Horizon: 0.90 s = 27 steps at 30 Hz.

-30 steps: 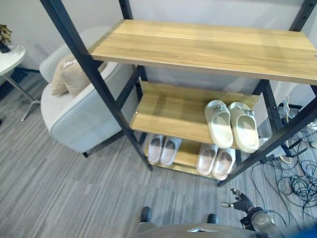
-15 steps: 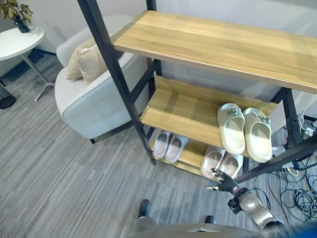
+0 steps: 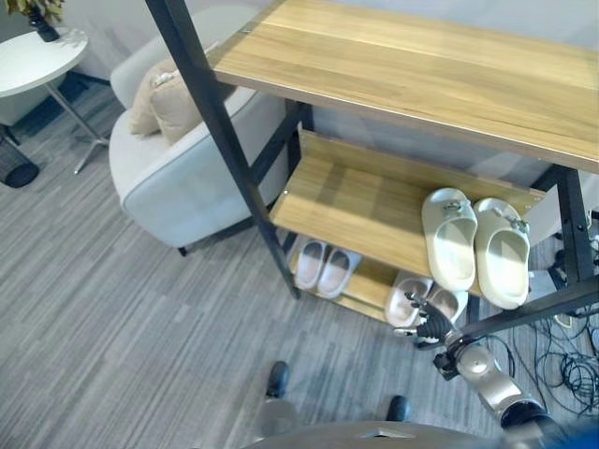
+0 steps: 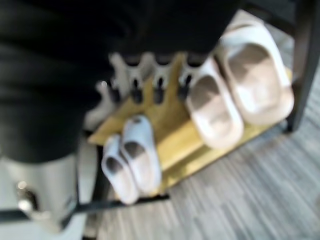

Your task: Arrange the slippers neatly on the shoe rack.

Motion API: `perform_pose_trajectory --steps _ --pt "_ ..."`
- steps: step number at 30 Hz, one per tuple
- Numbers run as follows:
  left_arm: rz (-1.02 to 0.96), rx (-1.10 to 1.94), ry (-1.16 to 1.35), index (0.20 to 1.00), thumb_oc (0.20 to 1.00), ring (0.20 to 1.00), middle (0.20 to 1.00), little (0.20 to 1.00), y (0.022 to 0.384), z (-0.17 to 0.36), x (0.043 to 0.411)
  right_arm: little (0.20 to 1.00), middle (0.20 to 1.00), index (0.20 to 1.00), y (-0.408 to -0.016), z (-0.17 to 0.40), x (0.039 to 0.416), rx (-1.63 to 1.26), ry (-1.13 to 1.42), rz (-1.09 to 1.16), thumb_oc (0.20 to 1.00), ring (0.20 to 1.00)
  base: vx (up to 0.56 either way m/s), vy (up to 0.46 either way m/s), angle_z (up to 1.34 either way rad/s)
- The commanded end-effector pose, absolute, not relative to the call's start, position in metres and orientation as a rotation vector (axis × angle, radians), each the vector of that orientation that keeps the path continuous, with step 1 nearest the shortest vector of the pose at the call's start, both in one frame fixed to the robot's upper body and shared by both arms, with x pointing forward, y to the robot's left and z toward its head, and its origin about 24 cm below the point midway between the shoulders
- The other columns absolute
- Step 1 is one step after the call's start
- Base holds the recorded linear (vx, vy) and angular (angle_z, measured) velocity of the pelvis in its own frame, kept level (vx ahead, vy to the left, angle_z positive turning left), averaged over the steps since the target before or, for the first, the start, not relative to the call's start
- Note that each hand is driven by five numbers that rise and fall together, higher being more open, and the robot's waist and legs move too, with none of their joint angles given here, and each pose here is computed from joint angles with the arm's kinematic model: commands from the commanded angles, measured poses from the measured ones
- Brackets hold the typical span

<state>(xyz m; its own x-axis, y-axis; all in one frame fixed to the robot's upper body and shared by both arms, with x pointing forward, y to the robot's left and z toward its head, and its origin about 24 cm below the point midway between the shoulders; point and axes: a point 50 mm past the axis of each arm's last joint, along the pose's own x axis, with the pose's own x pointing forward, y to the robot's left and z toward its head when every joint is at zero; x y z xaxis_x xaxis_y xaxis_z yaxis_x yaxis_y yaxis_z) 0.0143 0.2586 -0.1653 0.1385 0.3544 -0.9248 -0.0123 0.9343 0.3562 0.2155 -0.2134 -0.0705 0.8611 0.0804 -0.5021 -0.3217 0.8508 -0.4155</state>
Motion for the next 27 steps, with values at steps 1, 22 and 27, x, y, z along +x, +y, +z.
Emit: perform_pose_trajectory --steps 1,22,27 --pt "0.237 0.346 1.428 1.0 1.0 1.0 1.0 1.0 0.267 -0.163 0.02 1.0 1.0 1.0 -0.21 -0.041 0.234 -0.501 0.311 0.211 1.0 1.0 0.0 0.0 0.0" --pt "0.163 0.347 1.436 1.0 1.0 1.0 1.0 1.0 0.259 -0.166 0.019 1.0 1.0 1.0 -0.219 0.0 0.249 -0.469 0.136 0.168 1.0 1.0 0.0 0.0 0.0" --pt "0.142 0.346 1.443 1.0 1.0 1.0 1.0 1.0 0.257 -0.166 0.018 1.0 1.0 1.0 -0.223 0.003 0.247 -0.457 0.138 0.169 1.0 1.0 0.0 0.0 0.0"
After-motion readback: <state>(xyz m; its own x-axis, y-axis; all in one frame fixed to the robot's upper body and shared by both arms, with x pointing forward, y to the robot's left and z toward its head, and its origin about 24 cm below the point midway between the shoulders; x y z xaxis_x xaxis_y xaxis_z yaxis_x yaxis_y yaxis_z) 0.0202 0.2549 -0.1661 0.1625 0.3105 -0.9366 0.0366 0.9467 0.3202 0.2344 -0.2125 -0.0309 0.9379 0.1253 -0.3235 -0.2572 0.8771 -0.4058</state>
